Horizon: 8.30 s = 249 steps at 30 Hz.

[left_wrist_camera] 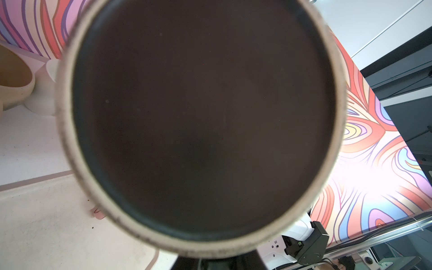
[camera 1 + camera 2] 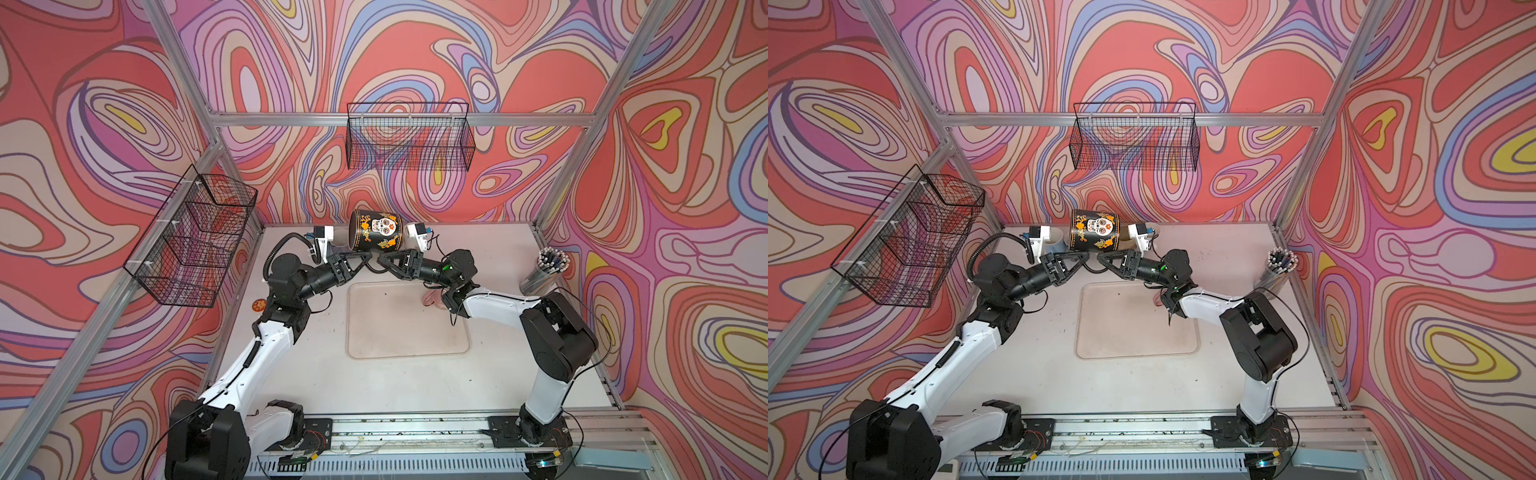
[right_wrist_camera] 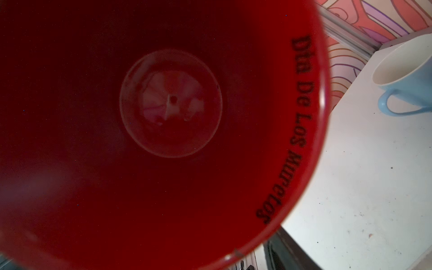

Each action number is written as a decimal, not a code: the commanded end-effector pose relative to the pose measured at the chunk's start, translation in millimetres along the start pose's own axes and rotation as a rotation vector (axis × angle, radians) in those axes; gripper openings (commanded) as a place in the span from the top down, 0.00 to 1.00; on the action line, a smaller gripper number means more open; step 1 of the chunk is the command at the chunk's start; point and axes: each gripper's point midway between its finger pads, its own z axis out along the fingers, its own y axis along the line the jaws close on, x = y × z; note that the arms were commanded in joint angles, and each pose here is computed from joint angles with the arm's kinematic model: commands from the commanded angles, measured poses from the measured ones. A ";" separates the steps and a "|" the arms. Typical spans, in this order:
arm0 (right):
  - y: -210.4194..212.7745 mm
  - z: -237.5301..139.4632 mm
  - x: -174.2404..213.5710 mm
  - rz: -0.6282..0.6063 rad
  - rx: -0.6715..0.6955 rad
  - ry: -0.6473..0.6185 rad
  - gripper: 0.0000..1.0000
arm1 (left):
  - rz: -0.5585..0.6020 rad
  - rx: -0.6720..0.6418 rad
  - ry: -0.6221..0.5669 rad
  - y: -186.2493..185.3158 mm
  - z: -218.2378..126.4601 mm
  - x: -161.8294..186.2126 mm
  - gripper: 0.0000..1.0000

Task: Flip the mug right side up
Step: 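Hold the black mug with left gripper while right gripper reaches for its handle, then close right gripper on the black mug's handle while left gripper releases it, then rotate the black mug upright and carry it to the mug row with right gripper, then lower the black mug upright beside the white mug and open right gripper, then withdraw right gripper while left gripper moves over the upside-down pink mug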

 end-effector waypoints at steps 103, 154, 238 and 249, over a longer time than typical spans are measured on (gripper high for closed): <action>-99.0 -208.1 -171.3 -0.390 1.551 0.052 1.00 | 0.172 -0.908 0.168 121.2 -86.5 27.5 0.00; -261.6 -216.4 -202.6 -0.325 1.569 0.102 1.00 | 0.181 -0.939 0.238 138.3 -86.0 34.3 0.00; -39.4 -239.6 -56.3 -0.223 1.182 -0.202 0.53 | 0.658 -0.781 0.564 57.4 0.2 100.9 0.13; -48.7 -255.7 -21.0 -0.141 1.191 -0.196 0.49 | 0.783 -0.688 0.741 77.5 48.3 131.8 0.40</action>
